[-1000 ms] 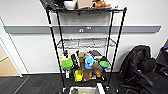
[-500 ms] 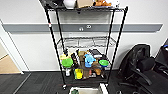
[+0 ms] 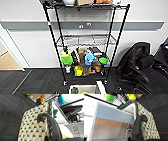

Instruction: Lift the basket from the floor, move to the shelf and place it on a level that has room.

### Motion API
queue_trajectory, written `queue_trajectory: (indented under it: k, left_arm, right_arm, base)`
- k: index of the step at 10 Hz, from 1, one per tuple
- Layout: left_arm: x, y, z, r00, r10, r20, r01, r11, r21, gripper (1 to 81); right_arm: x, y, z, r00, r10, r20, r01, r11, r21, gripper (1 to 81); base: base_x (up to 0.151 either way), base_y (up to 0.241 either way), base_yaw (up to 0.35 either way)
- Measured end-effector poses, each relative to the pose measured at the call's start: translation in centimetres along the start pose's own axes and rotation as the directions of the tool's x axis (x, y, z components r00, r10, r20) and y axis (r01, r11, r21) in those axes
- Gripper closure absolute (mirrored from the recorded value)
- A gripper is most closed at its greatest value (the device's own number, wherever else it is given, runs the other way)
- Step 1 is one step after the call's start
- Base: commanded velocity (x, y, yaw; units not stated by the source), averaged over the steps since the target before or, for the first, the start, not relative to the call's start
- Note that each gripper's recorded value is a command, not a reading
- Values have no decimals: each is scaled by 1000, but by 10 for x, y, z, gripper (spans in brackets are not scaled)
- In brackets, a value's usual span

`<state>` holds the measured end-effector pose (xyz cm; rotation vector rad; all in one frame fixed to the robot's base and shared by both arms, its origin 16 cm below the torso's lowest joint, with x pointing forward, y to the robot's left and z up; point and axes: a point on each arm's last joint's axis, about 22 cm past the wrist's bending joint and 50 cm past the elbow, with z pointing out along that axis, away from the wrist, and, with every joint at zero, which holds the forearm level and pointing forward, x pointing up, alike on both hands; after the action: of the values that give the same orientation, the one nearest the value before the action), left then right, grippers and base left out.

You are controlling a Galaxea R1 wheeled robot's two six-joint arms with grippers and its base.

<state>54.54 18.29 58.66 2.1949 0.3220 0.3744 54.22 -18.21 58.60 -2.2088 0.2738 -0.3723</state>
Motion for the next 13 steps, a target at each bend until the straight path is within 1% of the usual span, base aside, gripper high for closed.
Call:
queue_trajectory:
  k: [1, 3, 4, 5, 6, 7, 8, 10, 11, 13]
  left_arm:
    - [-7, -1, -6, 1000, -13, 4, 13, 1000, 5, 811]
    - [-36, -10, -24, 998, -67, -8, 67, 997, 25, 811]
    - [-46, -12, -32, 996, -90, -9, 90, 995, 34, 811]
    - [-47, -10, -36, 996, -94, -14, 94, 995, 36, 811]
    - [-43, -1, -43, 996, -84, -31, 85, 996, 29, 811]
    - [-38, 12, -50, 997, -66, -45, 67, 998, 20, 811]
    - [-38, 23, -58, 997, -48, -52, 49, 999, 12, 811]
    - [-50, 37, -70, 999, -40, -37, 40, 999, 6, 811]
    - [-56, 44, -75, 999, -35, -33, 36, 999, 0, 811]
    - [-69, 58, -87, 999, -29, -34, 29, 1000, -10, 811]
  right_arm:
    - [-10, 1, -2, 1000, 15, 13, -15, 1000, -4, 811]
    - [-36, -1, -7, 998, 48, 45, -48, 999, -7, 811]
    - [-43, -7, -9, 997, 55, 56, -55, 999, -2, 811]
    - [-47, -15, -11, 997, 53, 61, -54, 998, 9, 811]
    - [-47, -26, -19, 998, 46, 53, -47, 999, 18, 811]
    - [-46, -34, -30, 999, 39, 34, -40, 999, 21, 811]
    - [-51, -39, -41, 999, 38, 29, -38, 999, 21, 811]
    - [-69, -43, -58, 998, 46, 31, -47, 999, 14, 811]
    - [-77, -44, -69, 998, 52, 21, -53, 999, 9, 811]
    - [-84, -60, -92, 999, 47, -7, -47, 999, 24, 811]
  base:
    - [0, 0, 0]
    - [0, 0, 0]
    - [0, 0, 0]
    - [0, 0, 0]
    - [0, 0, 0]
    - [0, 0, 0]
    - [0, 0, 0]
    - [0, 0, 0]
    - [0, 0, 0]
    - [0, 0, 0]
